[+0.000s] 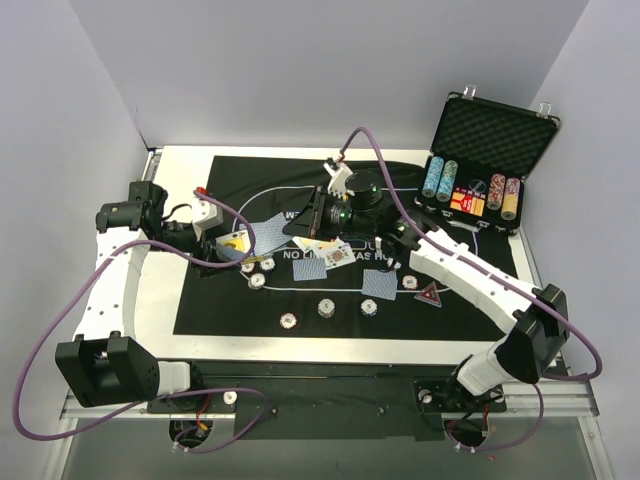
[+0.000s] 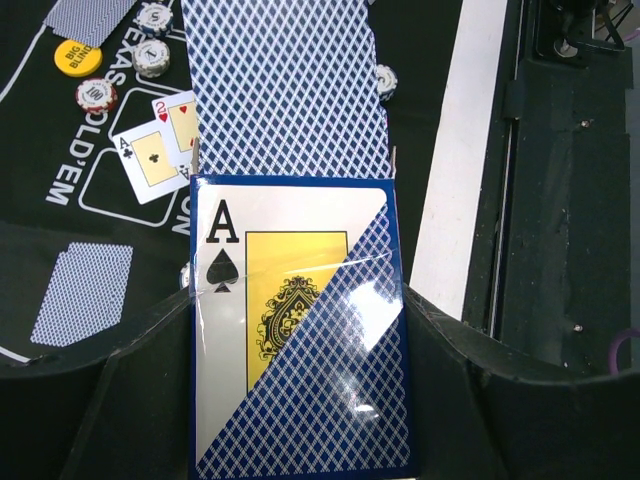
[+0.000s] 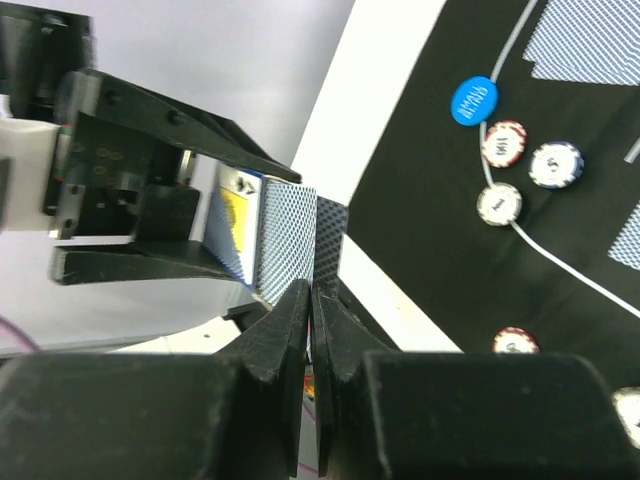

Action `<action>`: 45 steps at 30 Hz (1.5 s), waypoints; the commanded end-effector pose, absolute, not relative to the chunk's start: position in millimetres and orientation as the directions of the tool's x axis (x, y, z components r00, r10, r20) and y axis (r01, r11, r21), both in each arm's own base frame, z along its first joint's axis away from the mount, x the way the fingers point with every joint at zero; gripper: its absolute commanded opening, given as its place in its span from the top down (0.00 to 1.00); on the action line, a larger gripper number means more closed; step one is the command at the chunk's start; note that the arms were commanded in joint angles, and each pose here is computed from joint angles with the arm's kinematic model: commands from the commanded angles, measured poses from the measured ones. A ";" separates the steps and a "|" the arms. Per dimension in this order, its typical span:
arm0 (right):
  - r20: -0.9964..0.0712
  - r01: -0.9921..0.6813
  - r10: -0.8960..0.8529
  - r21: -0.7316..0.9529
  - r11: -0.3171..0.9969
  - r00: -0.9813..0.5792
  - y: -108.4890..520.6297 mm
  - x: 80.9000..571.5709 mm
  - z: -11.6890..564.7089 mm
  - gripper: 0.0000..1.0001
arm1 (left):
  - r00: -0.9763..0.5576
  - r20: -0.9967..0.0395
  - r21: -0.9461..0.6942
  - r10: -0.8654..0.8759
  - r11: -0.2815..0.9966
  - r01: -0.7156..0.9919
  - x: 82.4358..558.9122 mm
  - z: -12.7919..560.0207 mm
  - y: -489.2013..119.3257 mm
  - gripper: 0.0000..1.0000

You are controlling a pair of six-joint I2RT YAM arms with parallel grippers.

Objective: Distribute texas hold em gaming equipment

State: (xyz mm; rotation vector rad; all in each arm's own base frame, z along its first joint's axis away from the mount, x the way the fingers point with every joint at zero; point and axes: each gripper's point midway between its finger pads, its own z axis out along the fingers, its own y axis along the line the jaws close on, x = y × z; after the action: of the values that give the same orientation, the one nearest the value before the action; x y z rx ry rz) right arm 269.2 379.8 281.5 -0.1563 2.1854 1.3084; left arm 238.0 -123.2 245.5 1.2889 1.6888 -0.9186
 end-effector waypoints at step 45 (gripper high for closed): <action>-0.413 -0.085 0.353 0.742 0.665 -0.840 308.8 341.3 116.8 1.00 | -0.334 -0.903 -0.288 0.271 0.196 0.937 194.1 260.7 -133.0 1.00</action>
State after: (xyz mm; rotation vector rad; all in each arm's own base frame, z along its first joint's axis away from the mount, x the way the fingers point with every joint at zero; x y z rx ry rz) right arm 322.5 294.8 118.4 0.2617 2.4095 1.1192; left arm 238.7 -122.8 246.7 1.2665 1.6598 -0.9354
